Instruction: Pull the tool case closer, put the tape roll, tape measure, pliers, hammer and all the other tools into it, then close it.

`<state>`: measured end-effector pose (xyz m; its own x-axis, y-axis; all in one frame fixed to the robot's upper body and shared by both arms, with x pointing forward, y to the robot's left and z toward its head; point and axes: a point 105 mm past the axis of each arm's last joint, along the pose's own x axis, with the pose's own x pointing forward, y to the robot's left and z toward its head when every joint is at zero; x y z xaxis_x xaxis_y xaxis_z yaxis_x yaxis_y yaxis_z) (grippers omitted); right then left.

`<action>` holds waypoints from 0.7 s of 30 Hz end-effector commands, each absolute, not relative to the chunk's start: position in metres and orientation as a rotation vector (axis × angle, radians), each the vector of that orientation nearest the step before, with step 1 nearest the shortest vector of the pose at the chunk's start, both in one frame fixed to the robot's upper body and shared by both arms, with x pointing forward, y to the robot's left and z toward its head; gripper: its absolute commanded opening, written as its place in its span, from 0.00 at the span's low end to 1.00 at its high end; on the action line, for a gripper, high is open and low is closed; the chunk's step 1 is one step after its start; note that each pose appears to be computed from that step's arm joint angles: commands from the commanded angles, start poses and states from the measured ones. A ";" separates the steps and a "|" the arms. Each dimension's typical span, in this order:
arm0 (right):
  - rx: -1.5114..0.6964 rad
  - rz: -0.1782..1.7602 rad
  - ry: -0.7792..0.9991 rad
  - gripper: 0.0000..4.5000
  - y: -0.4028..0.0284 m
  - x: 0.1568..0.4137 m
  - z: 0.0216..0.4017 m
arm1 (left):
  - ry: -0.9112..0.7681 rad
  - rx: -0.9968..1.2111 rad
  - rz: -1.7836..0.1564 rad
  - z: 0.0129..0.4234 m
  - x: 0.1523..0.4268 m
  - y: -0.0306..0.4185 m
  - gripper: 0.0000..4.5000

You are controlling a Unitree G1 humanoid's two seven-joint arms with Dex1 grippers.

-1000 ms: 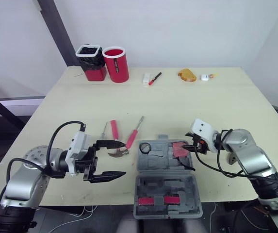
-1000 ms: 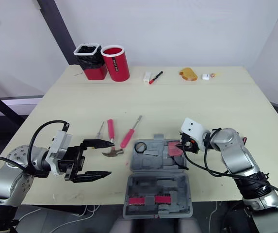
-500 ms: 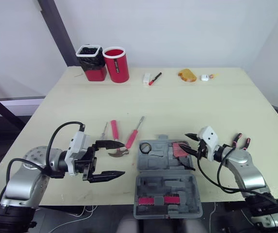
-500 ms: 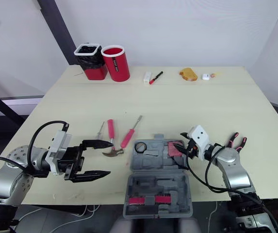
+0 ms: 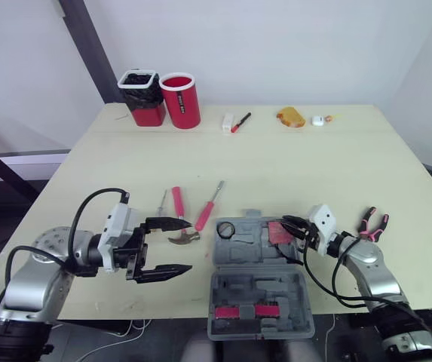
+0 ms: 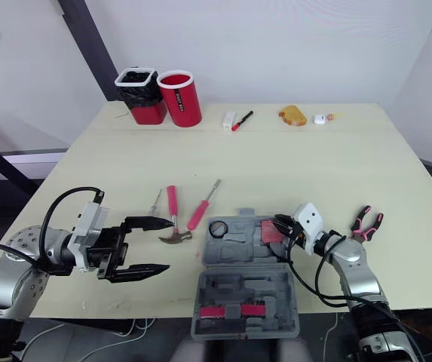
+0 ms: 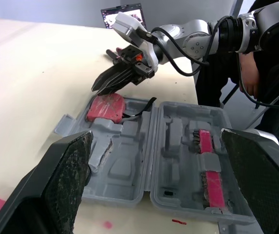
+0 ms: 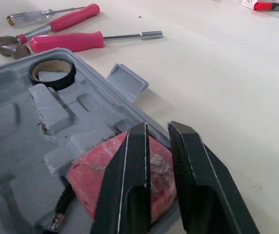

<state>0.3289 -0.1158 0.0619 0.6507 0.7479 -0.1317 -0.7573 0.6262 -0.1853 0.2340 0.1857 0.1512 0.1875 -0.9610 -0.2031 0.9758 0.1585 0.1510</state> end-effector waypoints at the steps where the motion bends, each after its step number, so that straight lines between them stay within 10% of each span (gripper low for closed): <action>1: -0.243 0.867 0.017 0.13 -0.113 0.331 0.064 | 0.041 0.293 -1.379 0.159 0.233 0.187 1.00; 21: -0.344 0.920 0.396 0.13 -0.124 0.309 -0.036 | 0.044 0.293 -1.348 0.156 0.230 0.192 1.00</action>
<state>0.3344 -0.1100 0.0216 0.6042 0.7539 -0.2581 -0.7967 0.5768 -0.1802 0.2320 0.1918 0.1480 0.2216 -0.9534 -0.2045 0.9707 0.1957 0.1393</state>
